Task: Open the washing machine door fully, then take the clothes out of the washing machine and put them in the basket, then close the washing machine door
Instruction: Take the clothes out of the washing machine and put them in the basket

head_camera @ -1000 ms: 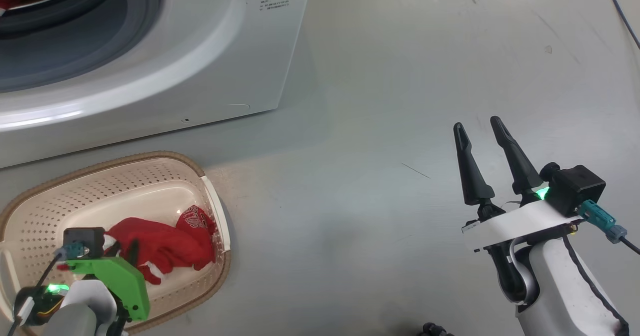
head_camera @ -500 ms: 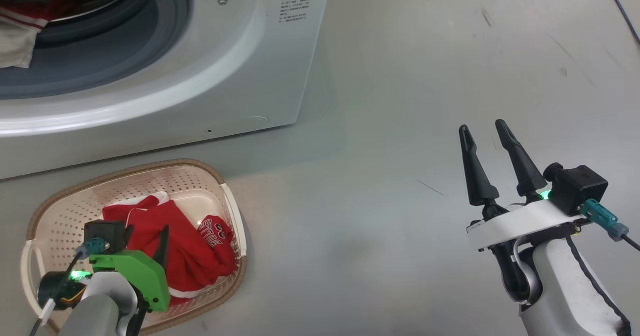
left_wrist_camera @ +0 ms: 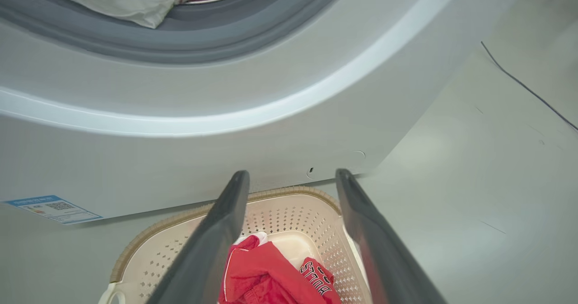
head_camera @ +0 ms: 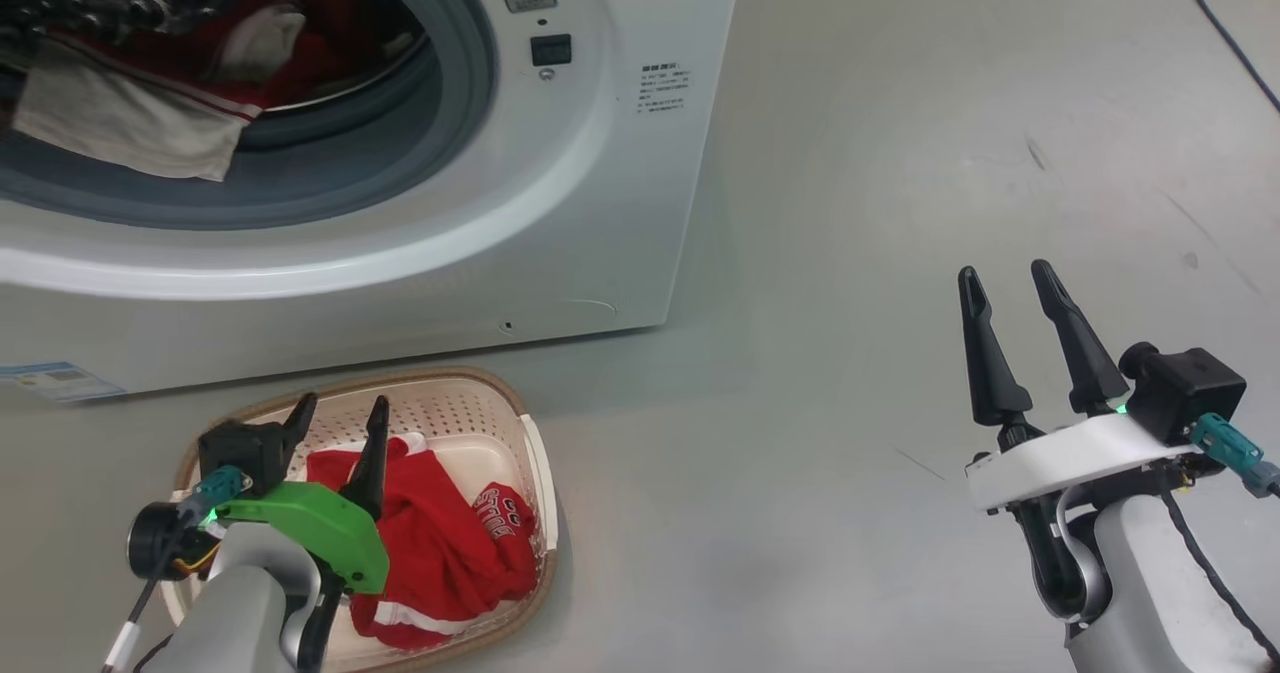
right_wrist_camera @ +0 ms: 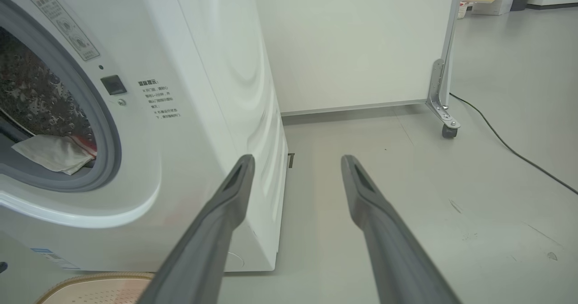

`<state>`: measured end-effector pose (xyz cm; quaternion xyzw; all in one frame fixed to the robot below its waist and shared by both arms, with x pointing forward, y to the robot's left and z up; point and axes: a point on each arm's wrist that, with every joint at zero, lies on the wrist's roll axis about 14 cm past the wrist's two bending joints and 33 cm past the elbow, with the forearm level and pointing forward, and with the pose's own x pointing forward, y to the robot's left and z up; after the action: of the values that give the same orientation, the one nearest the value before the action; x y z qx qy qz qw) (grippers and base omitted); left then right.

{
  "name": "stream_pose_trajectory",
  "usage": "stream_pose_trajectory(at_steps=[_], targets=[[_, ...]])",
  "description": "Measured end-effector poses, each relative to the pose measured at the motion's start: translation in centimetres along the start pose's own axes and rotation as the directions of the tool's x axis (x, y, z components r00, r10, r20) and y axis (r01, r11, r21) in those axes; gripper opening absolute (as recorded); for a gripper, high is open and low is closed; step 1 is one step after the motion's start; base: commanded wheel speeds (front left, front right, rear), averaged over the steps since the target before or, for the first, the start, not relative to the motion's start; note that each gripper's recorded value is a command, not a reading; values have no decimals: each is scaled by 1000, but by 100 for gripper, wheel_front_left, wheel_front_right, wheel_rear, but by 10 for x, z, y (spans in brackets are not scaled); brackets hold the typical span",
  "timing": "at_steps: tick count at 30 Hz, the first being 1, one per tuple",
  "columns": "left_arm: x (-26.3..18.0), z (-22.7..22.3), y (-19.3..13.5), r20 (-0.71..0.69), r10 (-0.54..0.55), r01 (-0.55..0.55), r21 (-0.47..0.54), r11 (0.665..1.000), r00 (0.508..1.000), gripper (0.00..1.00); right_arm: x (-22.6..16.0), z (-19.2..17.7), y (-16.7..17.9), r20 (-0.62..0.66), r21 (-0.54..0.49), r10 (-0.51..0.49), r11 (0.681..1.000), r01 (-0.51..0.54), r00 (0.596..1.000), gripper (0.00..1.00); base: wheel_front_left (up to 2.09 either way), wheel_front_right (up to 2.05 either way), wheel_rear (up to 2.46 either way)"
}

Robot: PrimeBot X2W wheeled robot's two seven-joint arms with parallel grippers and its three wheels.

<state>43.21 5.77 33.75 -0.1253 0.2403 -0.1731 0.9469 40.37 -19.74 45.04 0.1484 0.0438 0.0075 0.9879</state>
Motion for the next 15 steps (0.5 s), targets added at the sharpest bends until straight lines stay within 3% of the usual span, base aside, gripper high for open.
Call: stream_pose_trajectory(at_steps=[15], targets=[[-56,69,-3,250,35,-37,0,999,967,100,-21,6,37,20,18,104,994,-104,994,100,0,0,0]])
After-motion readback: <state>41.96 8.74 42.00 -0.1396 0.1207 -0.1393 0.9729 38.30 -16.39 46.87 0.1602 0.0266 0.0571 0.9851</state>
